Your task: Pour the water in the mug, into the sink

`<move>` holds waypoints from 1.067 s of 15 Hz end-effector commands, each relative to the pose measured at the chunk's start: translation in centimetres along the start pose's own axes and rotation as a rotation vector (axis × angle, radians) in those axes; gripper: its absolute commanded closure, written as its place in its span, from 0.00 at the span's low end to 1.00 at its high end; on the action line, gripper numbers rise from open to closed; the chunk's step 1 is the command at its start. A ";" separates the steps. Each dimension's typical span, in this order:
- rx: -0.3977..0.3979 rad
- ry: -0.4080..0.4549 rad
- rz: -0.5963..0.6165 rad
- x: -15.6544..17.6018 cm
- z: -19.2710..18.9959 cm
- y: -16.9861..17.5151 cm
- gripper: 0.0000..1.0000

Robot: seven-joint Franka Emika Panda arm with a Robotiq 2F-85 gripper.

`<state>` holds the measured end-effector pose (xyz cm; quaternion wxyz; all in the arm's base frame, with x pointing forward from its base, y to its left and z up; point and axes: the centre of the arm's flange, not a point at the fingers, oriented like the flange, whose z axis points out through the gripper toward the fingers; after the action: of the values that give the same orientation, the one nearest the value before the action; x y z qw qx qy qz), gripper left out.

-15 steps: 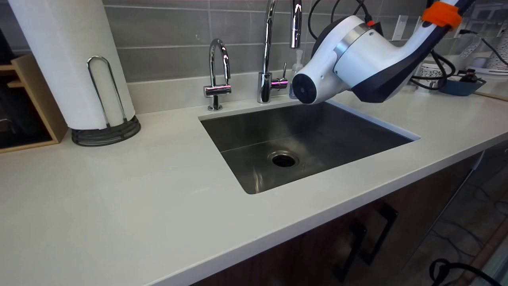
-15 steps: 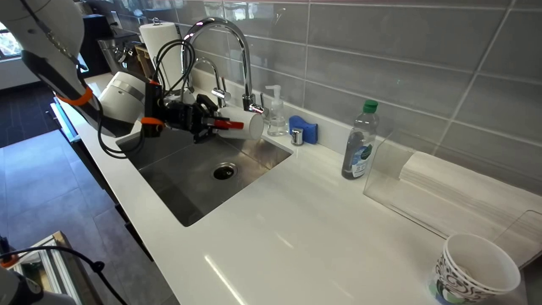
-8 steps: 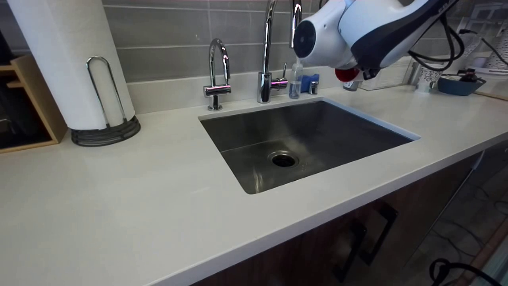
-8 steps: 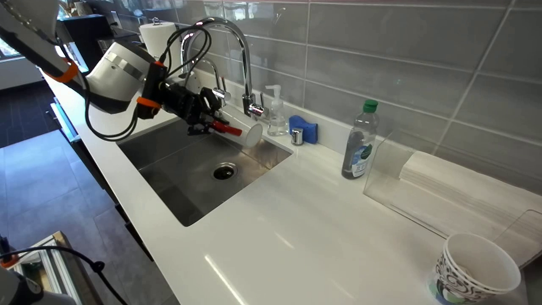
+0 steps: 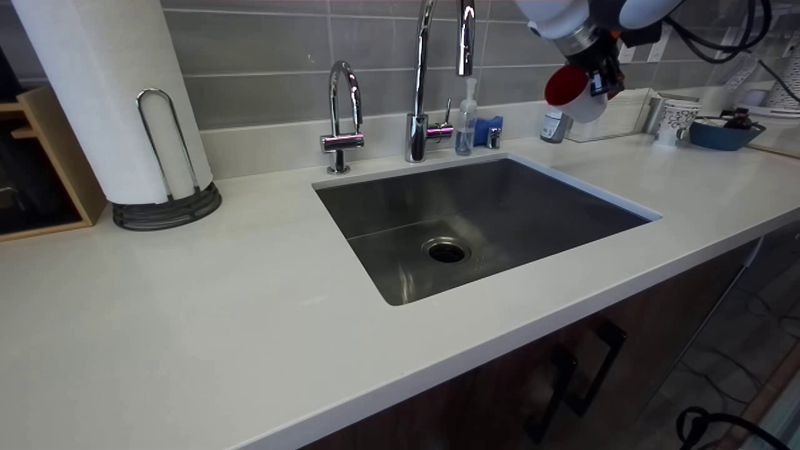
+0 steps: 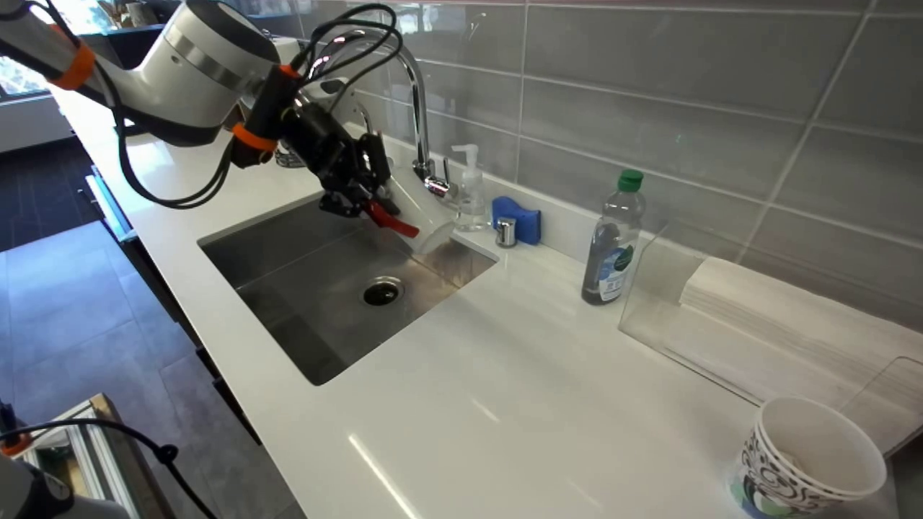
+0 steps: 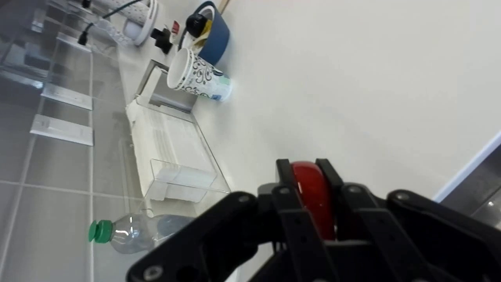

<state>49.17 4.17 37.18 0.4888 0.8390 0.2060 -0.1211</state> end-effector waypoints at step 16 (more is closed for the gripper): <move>0.664 0.315 0.357 -9.3 15.9 10.6 0.95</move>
<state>46.19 -14.86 40.88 0.2048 0.9760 0.0731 0.0143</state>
